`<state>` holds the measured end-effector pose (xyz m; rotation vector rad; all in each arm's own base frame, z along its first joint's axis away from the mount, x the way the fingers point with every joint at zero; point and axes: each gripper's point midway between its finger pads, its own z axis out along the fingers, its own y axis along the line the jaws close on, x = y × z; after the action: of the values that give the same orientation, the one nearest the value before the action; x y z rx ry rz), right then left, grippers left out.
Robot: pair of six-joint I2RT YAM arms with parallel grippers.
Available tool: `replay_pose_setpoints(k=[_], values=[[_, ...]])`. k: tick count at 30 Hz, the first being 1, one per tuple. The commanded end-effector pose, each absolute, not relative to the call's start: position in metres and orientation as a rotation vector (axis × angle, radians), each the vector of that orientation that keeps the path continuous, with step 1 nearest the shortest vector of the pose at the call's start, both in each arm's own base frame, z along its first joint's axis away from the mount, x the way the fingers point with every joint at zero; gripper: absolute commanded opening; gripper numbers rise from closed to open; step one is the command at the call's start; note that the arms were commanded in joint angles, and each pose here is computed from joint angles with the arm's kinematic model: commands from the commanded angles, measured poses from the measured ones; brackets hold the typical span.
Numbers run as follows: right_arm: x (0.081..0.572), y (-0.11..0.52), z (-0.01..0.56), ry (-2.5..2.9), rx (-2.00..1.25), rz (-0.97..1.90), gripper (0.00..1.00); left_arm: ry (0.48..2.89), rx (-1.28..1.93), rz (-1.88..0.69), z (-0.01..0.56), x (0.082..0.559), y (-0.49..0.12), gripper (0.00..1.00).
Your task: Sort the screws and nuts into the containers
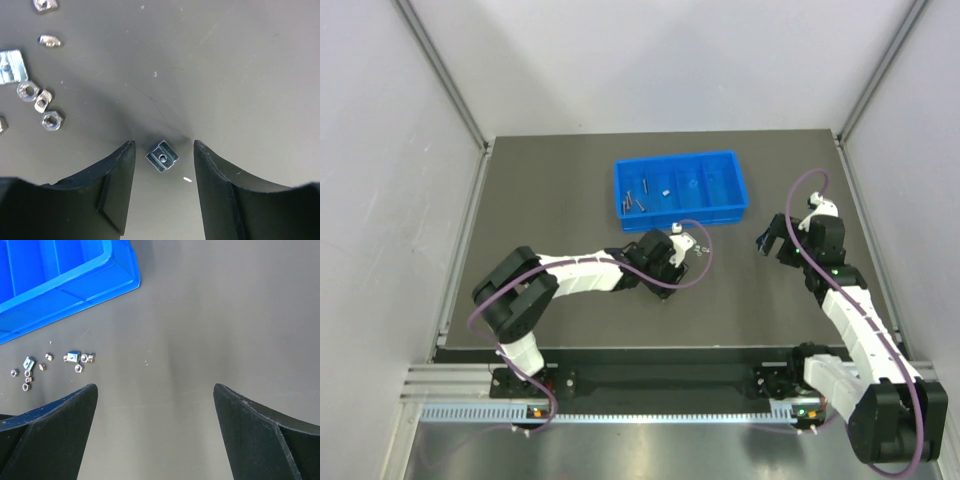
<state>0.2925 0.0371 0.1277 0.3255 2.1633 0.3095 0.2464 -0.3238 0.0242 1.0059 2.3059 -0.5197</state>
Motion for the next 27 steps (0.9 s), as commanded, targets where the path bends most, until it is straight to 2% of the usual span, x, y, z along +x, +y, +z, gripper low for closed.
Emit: replay_pose_setpoints(k=[1, 4, 9, 14, 19, 24, 27], values=[[0.300, 0.038, 0.139, 2.118, 0.311, 0.313, 1.00, 2.438, 0.977, -0.429, 0.009, 0.237, -0.304, 0.56], [0.300, 0.038, 0.140, 2.115, 0.313, 0.316, 1.00, 2.499, 0.887, -0.386, 0.005, 0.236, -0.296, 0.55], [0.300, 0.040, 0.139, 2.114, 0.312, 0.323, 1.00, 2.583, 0.721, -0.346, -0.001, 0.234, -0.290, 0.48], [0.301, 0.039, 0.140, 2.112, 0.313, 0.323, 1.00, 2.624, 0.730, -0.239, -0.014, 0.226, -0.297, 0.45], [0.299, 0.039, 0.139, 2.113, 0.313, 0.318, 1.00, 2.675, 0.704, -0.006, -0.024, 0.211, -0.290, 0.46], [0.299, 0.039, 0.138, 2.115, 0.316, 0.321, 1.00, 2.718, 0.612, 0.069, -0.025, 0.199, -0.282, 0.48], [0.299, 0.040, 0.138, 2.116, 0.311, 0.329, 1.00, 2.713, 0.589, 0.082, -0.024, 0.199, -0.278, 0.52]])
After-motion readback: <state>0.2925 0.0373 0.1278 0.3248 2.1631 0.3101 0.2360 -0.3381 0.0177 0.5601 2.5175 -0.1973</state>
